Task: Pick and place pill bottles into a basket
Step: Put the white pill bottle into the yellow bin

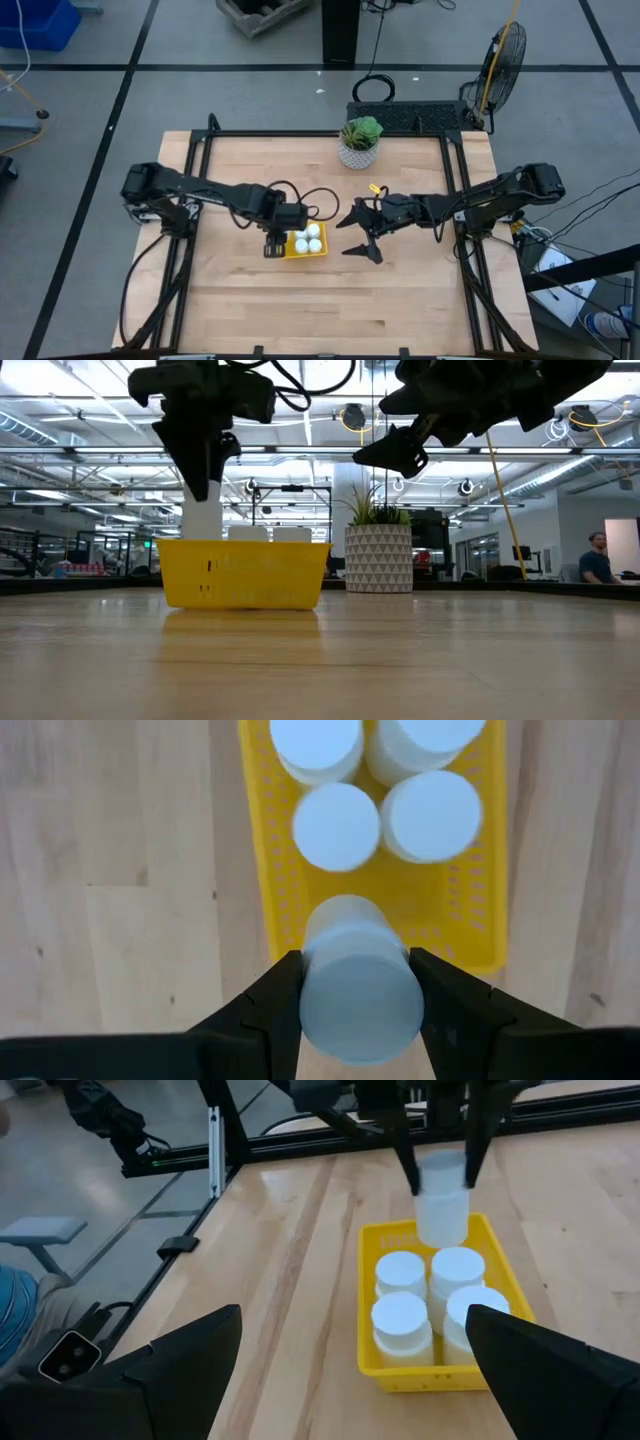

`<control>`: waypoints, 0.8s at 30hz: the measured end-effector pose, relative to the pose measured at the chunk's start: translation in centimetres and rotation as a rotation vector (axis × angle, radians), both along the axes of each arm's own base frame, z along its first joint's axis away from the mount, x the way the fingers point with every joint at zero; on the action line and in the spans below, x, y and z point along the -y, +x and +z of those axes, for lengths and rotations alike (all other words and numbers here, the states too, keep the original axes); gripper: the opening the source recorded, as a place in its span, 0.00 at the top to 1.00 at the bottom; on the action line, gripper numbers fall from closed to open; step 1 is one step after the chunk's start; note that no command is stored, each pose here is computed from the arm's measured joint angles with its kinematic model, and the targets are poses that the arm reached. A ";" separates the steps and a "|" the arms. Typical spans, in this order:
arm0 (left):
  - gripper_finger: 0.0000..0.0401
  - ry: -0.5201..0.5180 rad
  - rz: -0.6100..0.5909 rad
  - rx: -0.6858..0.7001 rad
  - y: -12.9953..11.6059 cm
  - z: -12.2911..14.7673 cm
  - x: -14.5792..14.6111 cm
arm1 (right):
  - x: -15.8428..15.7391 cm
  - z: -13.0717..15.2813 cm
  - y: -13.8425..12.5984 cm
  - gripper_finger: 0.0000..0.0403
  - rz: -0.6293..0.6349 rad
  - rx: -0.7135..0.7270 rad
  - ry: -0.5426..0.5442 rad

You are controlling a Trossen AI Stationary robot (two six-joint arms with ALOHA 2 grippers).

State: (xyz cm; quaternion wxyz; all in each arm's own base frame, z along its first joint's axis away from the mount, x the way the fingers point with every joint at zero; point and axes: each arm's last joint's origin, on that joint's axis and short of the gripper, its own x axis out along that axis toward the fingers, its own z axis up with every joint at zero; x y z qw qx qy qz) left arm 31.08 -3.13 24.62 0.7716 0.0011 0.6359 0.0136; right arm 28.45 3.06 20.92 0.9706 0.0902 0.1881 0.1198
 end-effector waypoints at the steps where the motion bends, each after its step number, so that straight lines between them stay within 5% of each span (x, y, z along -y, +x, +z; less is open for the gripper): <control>1: 0.59 0.002 -0.002 -0.002 0.1 -0.1 -0.2 | 0.0 0.0 0.0 0.06 0.000 0.000 0.000; 24: 0.59 -0.019 -0.020 0.046 0.6 0.0 -0.5 | 0.0 -0.2 -0.1 0.06 0.001 -0.019 -0.005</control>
